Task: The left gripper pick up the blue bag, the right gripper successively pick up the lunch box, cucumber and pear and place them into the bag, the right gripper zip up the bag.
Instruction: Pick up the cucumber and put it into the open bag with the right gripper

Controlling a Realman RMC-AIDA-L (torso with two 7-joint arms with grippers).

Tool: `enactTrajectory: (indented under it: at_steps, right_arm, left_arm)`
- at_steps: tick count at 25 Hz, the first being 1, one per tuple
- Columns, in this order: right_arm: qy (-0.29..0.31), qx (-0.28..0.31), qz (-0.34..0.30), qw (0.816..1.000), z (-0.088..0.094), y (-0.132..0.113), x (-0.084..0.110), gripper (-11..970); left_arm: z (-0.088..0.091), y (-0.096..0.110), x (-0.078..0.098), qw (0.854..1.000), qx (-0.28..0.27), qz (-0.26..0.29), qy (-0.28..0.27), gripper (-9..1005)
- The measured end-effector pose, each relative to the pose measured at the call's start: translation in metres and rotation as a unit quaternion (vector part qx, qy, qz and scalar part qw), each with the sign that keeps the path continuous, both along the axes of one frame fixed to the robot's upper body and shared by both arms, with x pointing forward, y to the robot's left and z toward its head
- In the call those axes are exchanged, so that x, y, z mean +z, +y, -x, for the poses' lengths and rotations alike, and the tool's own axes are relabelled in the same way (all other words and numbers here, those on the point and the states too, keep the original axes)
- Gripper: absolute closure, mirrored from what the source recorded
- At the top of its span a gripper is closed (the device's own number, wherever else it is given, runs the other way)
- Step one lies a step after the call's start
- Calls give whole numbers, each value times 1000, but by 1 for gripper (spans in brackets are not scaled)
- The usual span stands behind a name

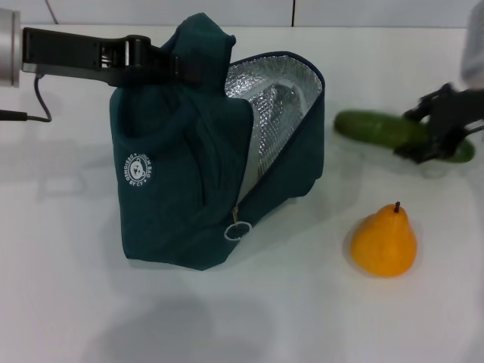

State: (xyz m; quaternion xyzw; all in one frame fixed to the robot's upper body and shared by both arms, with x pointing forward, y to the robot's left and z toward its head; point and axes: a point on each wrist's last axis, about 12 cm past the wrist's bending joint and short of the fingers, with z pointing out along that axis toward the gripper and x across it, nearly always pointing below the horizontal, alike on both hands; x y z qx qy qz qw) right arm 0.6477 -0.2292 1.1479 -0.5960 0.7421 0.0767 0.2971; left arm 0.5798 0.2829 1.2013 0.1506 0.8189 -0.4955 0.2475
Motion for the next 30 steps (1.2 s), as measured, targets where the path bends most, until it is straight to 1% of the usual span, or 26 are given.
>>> enactTrajectory:
  at_steps: [3, 4, 5, 8, 10, 12, 13, 14, 15, 17, 19, 21, 23, 26, 29, 30]
  right_arm:
    - [-2, -67, -45, 997, -4, -22, 6, 322]
    - [-2, -94, -78, 993, -5, -31, 11, 322]
    - [-1, -107, -97, 989, -5, -34, 13, 321]
    - [11, -144, -186, 972, -4, -41, 24, 320]
    - [27, -156, -248, 956, -2, -40, 31, 320]
    - [44, -160, -299, 940, 0, -37, 36, 319]
    - [56, -162, -329, 929, 1, -34, 38, 319]
    - [79, -164, -383, 906, 4, -28, 40, 318]
    - [79, -164, -383, 906, 4, -28, 40, 318]
    - [103, -159, -439, 878, 7, -20, 41, 317]
    - [126, -150, -494, 847, 11, -11, 40, 316]
    - [143, -145, -530, 823, 14, -3, 37, 316]
    - [158, -138, -558, 803, 16, 6, 35, 315]
    - [187, -122, -594, 773, 21, 24, 26, 314]
    - [203, -103, -618, 753, 28, 42, 16, 313]
    - [206, -98, -619, 751, 30, 48, 14, 312]
  left_arm:
    - [0, 0, 0, 1000, 0, 1, 0, 957]
    - [0, -1, 0, 1000, 0, 2, 0, 957]
    - [0, -1, 0, 1000, 0, 2, 0, 957]
    - [0, -1, 0, 1000, 0, 3, 1, 957]
    - [0, -1, 0, 1000, -1, 3, 2, 957]
    - [1, -2, 0, 1000, -2, 3, 3, 957]
    - [1, -1, 0, 1000, -3, 3, 4, 957]
    - [1, -1, 0, 1000, -4, 3, 4, 957]
    - [2, -1, 0, 1000, -5, 2, 5, 957]
    - [2, -1, -1, 1000, -6, 2, 6, 957]
    - [3, 0, -1, 1000, -8, 2, 9, 957]
    - [3, 0, -3, 1000, -12, 5, 16, 957]
    - [3, 0, -5, 1000, -13, 8, 21, 957]
    - [3, 1, -7, 1000, -13, 10, 26, 957]
    - [3, 1, -8, 1000, -14, 11, 25, 957]
    - [3, 1, -8, 1000, -14, 12, 25, 957]
